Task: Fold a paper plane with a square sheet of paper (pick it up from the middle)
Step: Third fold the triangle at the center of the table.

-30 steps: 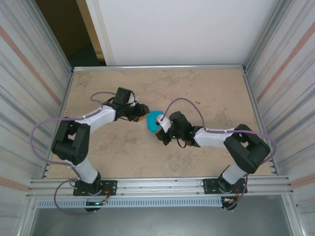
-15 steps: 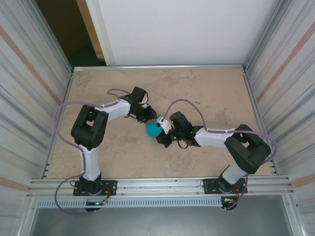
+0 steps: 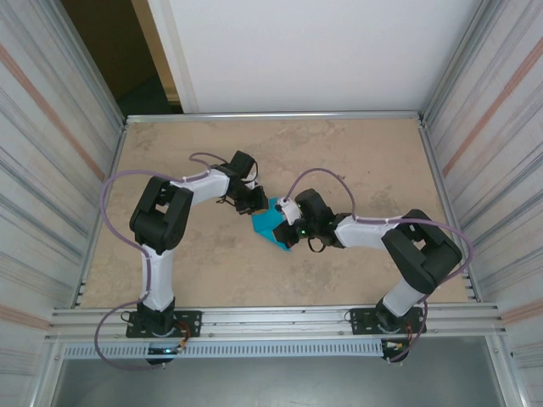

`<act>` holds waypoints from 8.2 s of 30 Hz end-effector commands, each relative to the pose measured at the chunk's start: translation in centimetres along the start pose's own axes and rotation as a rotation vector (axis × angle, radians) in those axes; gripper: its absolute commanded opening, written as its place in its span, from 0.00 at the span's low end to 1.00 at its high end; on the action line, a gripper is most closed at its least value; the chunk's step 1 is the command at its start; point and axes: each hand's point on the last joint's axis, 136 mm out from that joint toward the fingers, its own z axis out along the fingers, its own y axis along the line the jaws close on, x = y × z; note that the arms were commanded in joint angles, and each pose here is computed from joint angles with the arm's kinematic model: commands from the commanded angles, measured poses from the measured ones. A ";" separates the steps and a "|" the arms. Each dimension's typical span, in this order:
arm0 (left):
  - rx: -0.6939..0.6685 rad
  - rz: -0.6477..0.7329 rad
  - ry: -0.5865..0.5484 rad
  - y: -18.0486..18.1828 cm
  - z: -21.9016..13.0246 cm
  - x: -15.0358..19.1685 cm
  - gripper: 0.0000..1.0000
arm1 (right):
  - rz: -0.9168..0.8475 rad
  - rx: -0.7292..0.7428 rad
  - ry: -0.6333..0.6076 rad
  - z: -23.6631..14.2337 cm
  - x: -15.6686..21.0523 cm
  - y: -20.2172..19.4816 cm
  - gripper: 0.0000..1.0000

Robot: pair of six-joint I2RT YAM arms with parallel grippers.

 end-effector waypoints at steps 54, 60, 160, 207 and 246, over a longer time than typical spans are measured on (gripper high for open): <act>-0.057 0.040 0.083 1.2 1.6 1.2 0.16 | 0.144 0.226 0.105 2.1 1.3 -4.6 0.00; -0.012 0.067 0.016 -1.3 -0.8 -0.4 0.18 | 0.156 0.228 0.121 2.1 1.9 -4.6 0.00; 0.209 -0.099 -0.061 -2.9 -5.1 6.3 0.17 | 0.318 0.217 0.149 2.0 1.9 -4.8 0.00; 0.024 -0.167 0.002 0.2 -0.5 8.3 0.13 | 0.330 0.212 0.172 2.3 2.4 -4.8 0.00; -0.086 -0.220 0.044 3.1 1.0 9.5 0.13 | 0.336 0.200 0.155 2.1 1.5 -4.4 0.05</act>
